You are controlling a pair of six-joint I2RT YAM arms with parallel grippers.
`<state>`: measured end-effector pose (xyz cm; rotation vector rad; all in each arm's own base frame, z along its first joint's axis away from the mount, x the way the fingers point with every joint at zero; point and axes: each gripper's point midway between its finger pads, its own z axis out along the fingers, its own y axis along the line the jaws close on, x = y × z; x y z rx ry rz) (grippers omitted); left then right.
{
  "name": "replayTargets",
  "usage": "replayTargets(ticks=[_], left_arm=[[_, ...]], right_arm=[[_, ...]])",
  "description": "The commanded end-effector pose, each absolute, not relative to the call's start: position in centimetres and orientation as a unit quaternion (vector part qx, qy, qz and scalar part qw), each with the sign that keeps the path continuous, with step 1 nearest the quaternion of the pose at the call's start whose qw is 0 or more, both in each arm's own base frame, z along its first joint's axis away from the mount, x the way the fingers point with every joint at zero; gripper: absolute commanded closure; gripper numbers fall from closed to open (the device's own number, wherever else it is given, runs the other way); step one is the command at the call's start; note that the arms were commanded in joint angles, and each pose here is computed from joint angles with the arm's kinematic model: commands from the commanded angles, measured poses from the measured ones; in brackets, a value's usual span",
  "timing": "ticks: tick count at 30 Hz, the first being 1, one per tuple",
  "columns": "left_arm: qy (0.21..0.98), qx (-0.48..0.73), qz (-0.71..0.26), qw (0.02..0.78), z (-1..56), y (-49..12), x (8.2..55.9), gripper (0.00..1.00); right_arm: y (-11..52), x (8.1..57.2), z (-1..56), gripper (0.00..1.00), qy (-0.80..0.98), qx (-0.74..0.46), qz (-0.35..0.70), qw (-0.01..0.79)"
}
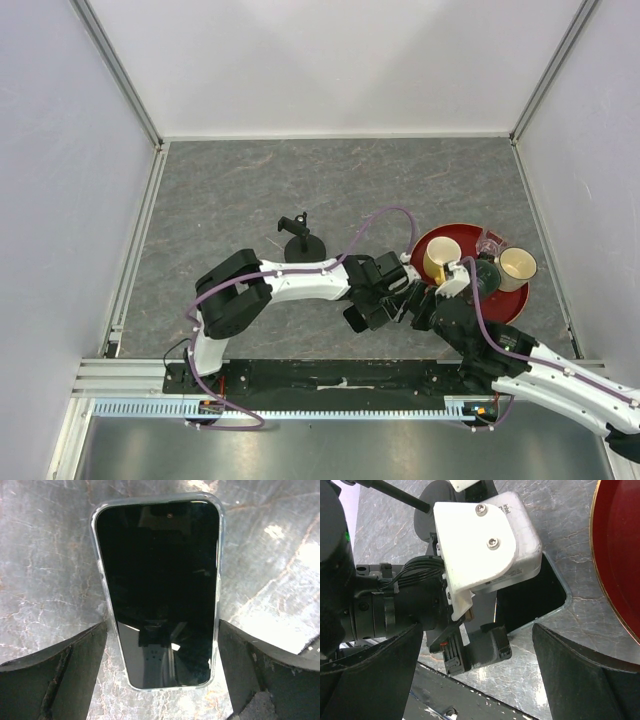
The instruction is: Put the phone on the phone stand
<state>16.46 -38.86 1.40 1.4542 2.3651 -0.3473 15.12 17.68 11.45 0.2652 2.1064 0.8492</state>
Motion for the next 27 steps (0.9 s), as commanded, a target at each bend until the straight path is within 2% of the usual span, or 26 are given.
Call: replayTargets(ticks=[1, 4, 5, 7, 8, 9, 10, 11, 13, 18, 26, 27], left_arm=[[0.857, 0.5, -0.046, 0.118, -4.4, -36.0, 14.5, 0.07], [0.86, 0.494, -0.041, 0.12, -4.6, -35.7, 14.6, 0.26], [0.859, 0.494, -0.045, 0.125, -4.3, -35.8, 14.7, 0.38], [0.858, 0.494, -0.05, 0.128, -4.2, -35.9, 14.6, 0.49], [0.857, 0.495, -0.054, 0.13, -4.0, -35.9, 14.6, 0.59], [0.855, 0.499, -0.059, 0.131, -3.8, -36.1, 14.5, 0.64], [0.854, 0.5, -0.063, 0.132, -3.7, -36.1, 14.4, 0.71], [0.854, 0.499, -0.065, 0.133, -3.6, -36.2, 14.5, 0.85], [0.853, 0.498, -0.07, 0.141, -3.2, -36.4, 14.5, 0.98], [0.855, 0.479, -0.097, 0.173, -1.1, -37.2, 14.8, 0.98], [0.837, 0.37, -0.215, 0.34, 10.7, -38.7, 17.1, 0.98], [0.837, 0.363, -0.221, 0.344, 10.9, -38.2, 16.9, 0.98]], right_arm=[[18.1, 15.5, 12.7, 0.02, 0.818, 0.133, 0.368, 0.421], [17.4, 15.5, 12.8, 0.02, 0.814, 0.159, 0.369, 0.42], [16.7, 15.6, 12.8, 0.02, 0.812, 0.172, 0.362, 0.426], [15.8, 15.8, 13.3, 0.02, 0.805, 0.198, 0.359, 0.428], [15.1, 15.8, 13.3, 0.02, 0.804, 0.198, 0.352, 0.436], [14.0, 15.9, 13.8, 0.05, 0.801, 0.209, 0.337, 0.448], [13.0, 15.9, 13.5, 0.03, 0.801, 0.229, 0.326, 0.448], [11.8, 15.5, 13.3, 0.03, 0.8, 0.242, 0.317, 0.448], [10.8, 15.6, 14.6, 0.03, 0.785, 0.248, 0.323, 0.467], [10.2, 15.6, 15.3, 0.02, 0.771, 0.258, 0.334, 0.476], [10.9, 16.1, 15.2, 0.03, 0.756, 0.299, 0.357, 0.46], [10.9, 16.1, 15.3, 0.05, 0.748, 0.309, 0.365, 0.459]])
